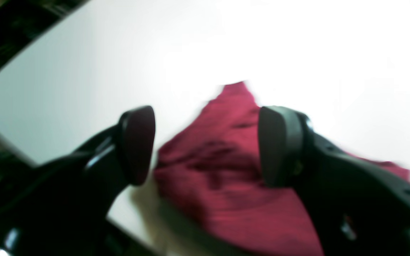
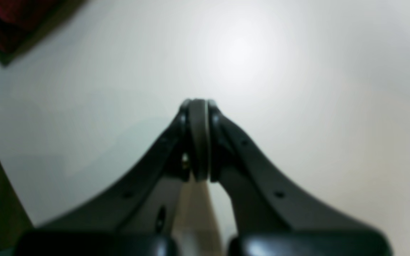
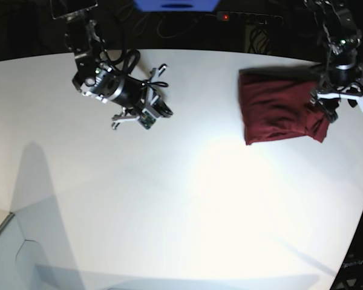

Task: Layout the t-shirt on the table in an organized manner, then fold the t-shirt properly
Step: 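Withdraw the right gripper and slide the bundle with the left gripper, then drag the maroon bundle with the left gripper toward the table's middle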

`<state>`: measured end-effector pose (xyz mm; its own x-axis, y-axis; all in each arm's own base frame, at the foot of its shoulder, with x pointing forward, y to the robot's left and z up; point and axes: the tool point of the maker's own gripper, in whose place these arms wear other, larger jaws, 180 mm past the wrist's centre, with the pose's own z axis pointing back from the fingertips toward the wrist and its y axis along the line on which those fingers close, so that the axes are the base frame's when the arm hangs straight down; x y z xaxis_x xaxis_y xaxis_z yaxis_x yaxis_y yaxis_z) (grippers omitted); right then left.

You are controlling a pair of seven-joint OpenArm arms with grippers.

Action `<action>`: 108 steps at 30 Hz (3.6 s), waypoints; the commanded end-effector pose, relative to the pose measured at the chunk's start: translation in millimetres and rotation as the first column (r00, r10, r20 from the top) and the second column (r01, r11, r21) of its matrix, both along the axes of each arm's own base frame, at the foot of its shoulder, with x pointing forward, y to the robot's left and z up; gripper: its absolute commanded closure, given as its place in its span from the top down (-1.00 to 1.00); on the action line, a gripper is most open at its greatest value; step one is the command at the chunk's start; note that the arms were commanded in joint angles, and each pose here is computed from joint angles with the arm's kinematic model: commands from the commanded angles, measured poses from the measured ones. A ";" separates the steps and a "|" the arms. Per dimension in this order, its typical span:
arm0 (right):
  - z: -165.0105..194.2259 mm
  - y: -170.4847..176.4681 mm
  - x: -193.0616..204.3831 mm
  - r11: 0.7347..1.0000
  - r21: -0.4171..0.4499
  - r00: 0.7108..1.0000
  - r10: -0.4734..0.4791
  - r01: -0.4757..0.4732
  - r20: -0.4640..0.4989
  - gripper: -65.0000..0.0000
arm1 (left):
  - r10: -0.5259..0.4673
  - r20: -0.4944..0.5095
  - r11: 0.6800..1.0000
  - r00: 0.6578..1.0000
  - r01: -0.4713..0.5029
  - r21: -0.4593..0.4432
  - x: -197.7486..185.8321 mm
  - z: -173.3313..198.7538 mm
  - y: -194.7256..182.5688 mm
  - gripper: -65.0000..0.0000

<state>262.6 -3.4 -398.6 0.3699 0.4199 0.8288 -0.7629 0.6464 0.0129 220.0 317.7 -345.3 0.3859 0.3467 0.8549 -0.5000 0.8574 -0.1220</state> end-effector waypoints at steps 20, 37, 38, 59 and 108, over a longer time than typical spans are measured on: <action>12.3 3.1 3.1 0.999 0.044 0.999 -0.005 0.003 0.032 -1.00 | -0.265 -0.102 0.964 0.959 0.263 -0.029 30.0 -32.1 5.4 0.35; 13.3 2.1 5.1 0.999 0.042 0.999 -0.006 0.004 0.037 -1.00 | -0.229 -0.245 0.973 0.942 0.210 -0.100 20.2 -92.4 19.4 0.34; 14.2 1.6 6.5 0.999 0.042 0.999 -0.007 0.006 0.040 -1.00 | -0.226 -0.251 0.973 0.941 0.206 -0.103 20.4 -95.1 20.0 0.34; 59.1 -190.2 47.1 0.877 -0.048 0.862 -0.459 0.479 0.213 -1.00 | -0.725 -0.212 0.658 0.655 0.750 0.070 145.5 -66.4 -116.8 -1.00; 53.6 -332.8 -36.4 0.593 -0.139 0.608 -0.764 0.793 0.214 -1.00 | -0.950 -0.234 0.072 0.205 0.877 0.476 247.3 56.1 -316.2 0.52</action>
<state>218.0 -334.1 -360.8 0.5876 0.1552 0.7941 0.0498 0.9726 -0.2269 454.9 6.2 -317.6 0.0650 -0.6317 0.7725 0.7279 0.5595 0.3963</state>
